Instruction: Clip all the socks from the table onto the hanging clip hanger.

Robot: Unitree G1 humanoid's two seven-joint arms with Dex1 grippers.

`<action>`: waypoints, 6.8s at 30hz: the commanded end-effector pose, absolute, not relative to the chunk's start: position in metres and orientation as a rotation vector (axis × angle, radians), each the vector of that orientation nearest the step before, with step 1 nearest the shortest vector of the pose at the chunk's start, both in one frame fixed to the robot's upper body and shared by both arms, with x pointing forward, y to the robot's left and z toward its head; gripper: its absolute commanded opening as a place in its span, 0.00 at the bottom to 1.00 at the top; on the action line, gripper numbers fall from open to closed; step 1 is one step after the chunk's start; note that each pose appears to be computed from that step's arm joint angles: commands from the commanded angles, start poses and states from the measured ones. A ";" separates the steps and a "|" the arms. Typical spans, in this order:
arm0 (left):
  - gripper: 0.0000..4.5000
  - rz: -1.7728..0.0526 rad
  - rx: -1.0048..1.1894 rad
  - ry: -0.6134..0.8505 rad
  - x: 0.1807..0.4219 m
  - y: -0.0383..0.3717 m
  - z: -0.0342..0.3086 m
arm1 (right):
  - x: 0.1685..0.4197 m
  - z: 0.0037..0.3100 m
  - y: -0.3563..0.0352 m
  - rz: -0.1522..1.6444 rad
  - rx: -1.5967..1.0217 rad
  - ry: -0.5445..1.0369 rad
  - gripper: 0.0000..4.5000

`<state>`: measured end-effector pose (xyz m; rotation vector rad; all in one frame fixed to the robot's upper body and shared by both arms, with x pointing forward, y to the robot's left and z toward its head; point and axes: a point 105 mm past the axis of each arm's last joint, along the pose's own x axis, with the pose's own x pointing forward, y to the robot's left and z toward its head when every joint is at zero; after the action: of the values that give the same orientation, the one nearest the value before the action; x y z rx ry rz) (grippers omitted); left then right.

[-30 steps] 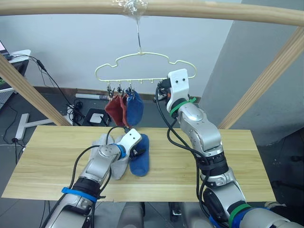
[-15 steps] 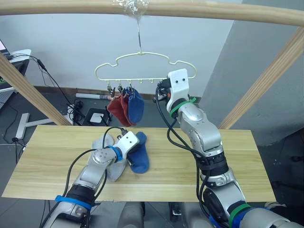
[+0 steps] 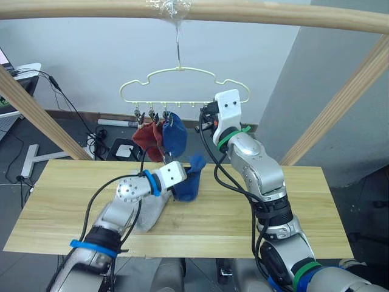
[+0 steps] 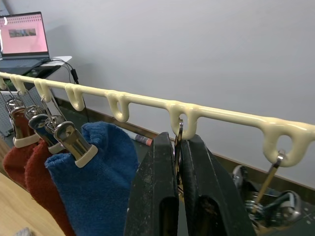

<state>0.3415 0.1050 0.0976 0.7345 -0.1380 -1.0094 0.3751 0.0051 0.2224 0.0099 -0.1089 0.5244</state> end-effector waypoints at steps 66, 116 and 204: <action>0.34 -0.897 0.721 -0.357 0.373 0.096 0.156 | 0.335 0.228 -0.016 0.624 -0.034 -0.140 0.70; 0.71 -0.956 0.357 -0.183 0.348 0.123 0.196 | 0.374 0.228 -0.031 0.300 -0.061 -0.198 0.54; 0.00 -0.982 0.284 0.460 0.335 0.165 0.037 | 0.371 0.237 -0.001 0.416 -0.002 -0.197 0.00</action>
<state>0.3342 0.1886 0.0170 0.3473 0.5439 -0.8995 0.3792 -0.0053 0.2203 -0.0387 -0.1349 0.3991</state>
